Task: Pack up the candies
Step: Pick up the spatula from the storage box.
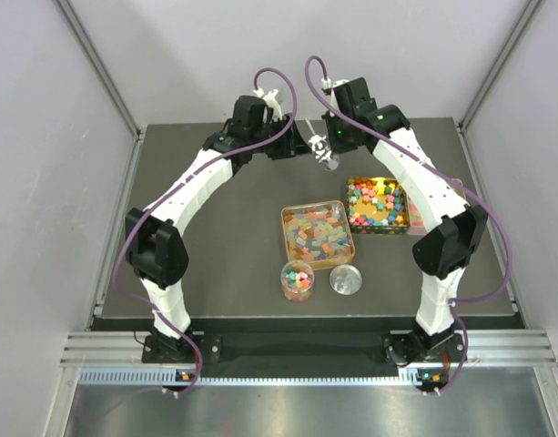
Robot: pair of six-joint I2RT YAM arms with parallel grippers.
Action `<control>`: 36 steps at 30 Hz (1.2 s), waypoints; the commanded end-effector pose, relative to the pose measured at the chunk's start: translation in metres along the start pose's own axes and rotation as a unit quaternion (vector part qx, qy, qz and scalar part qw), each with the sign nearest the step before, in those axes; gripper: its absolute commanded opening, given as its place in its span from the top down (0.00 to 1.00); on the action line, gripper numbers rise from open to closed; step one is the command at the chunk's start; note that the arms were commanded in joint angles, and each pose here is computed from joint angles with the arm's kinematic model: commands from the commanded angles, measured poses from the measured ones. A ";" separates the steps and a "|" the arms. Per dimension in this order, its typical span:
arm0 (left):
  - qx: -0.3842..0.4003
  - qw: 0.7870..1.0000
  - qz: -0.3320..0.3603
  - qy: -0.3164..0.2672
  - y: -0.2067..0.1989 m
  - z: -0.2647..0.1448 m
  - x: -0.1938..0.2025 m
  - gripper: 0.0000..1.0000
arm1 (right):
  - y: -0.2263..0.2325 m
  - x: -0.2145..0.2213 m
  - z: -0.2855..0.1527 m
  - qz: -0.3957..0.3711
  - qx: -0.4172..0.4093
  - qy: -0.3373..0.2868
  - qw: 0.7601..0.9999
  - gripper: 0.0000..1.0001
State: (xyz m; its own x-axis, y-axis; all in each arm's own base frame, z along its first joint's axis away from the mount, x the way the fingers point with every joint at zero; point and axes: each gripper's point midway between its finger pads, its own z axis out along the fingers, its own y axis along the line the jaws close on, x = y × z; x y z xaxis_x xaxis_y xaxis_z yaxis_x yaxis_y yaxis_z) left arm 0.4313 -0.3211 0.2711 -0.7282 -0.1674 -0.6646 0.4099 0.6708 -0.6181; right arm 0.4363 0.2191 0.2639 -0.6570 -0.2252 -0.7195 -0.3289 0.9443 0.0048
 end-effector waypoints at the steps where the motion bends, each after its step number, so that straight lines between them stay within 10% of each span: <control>1: -0.004 1.000 -0.001 0.000 0.001 -0.003 0.002 0.52 | 0.004 -0.040 -0.033 0.003 -0.007 -0.076 0.997 1.00; 28: 0.010 1.000 -0.014 0.004 -0.006 -0.005 0.000 0.53 | 0.007 -0.026 -0.012 -0.062 0.025 -0.057 0.996 1.00; 36: 0.092 0.955 0.276 0.058 0.005 -0.054 -0.032 0.46 | -0.005 -0.003 -0.021 -0.175 -0.063 -0.024 0.982 1.00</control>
State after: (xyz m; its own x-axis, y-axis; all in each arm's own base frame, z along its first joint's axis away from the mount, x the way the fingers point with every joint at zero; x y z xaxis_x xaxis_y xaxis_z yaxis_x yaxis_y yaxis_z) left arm 0.4252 -0.3026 0.2569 -0.7298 0.0097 -0.6836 0.5181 0.6602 -0.5438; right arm 0.4355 0.2200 0.2542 -0.5719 -0.4405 -0.6920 -0.4785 0.8644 -0.1547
